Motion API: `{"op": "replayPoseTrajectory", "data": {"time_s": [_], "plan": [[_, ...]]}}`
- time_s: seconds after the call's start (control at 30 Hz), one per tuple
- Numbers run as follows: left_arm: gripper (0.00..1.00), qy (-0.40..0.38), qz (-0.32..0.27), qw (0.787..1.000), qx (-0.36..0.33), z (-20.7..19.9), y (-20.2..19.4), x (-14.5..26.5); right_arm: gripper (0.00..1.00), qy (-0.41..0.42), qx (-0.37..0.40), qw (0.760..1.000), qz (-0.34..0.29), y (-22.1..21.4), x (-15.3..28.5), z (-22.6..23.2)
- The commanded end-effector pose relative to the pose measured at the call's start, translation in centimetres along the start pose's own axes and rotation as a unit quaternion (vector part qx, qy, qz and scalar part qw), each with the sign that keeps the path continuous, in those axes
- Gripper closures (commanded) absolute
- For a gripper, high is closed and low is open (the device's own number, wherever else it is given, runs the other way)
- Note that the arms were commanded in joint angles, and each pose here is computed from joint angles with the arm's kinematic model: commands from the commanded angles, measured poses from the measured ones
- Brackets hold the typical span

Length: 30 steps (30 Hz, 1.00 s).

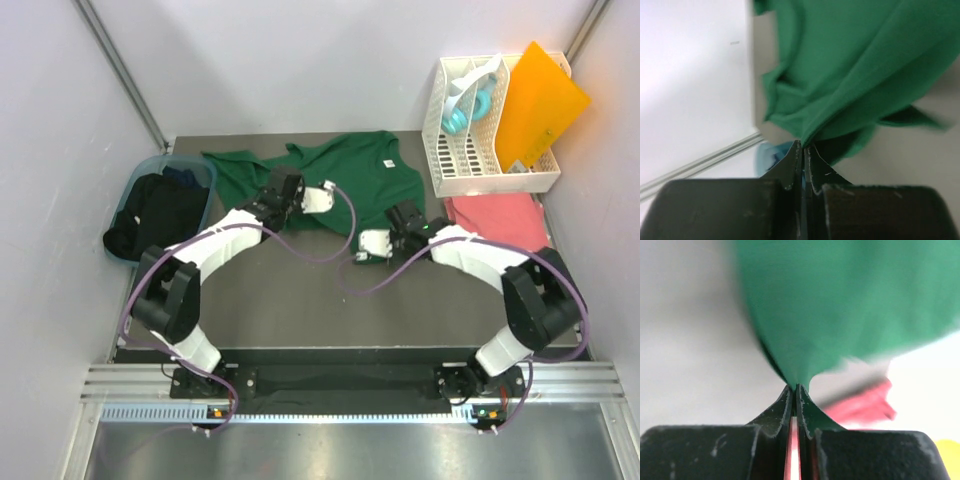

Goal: Fold and stack the t-shirts
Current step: Flatten out the tshirt

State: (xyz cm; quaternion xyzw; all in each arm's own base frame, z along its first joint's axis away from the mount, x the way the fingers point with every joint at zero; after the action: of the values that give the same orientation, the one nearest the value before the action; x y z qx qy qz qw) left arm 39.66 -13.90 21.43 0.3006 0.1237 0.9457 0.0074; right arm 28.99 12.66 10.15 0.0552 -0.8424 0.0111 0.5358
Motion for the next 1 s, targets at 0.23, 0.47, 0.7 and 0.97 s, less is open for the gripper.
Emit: {"op": "replayPoseTrajectory", "data": {"time_s": [0.23, 0.47, 0.7, 0.97], "plan": [[0.99, -0.053, -0.051, 0.997, 0.003, -5.4, 1.2, -4.7, 1.0, -0.245, -0.097, 0.963, 0.063, -5.8, 11.1, -12.3], [0.4, -0.054, -0.064, 0.996, 0.004, -6.5, 3.4, -6.9, 1.0, -0.284, -0.115, 0.948, 0.085, -6.3, 11.5, -14.5], [0.16, -0.035, -0.069, 0.996, 0.035, -5.2, 3.9, -5.1, 1.0, -0.283, -0.124, 0.947, 0.085, -6.2, 10.7, -15.0], [0.15, -0.095, -0.062, 0.992, 0.061, -6.3, 2.3, 0.0, 1.0, -0.288, -0.122, 0.946, 0.082, -6.0, 10.2, -15.8]]}}
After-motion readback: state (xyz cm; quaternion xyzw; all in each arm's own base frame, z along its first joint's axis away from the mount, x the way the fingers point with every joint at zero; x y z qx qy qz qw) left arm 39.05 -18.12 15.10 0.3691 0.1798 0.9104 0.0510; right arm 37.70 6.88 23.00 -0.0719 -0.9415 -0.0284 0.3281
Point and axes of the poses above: each gripper's point midway between its finger pads, its own x axis back along the fingers, its own z axis along the line the jaws close on, y = z × x, the point moved 6 cm from there along x, back along the fingers, and after that the axes turned 2 degrees about x, right-handed, at the moved point
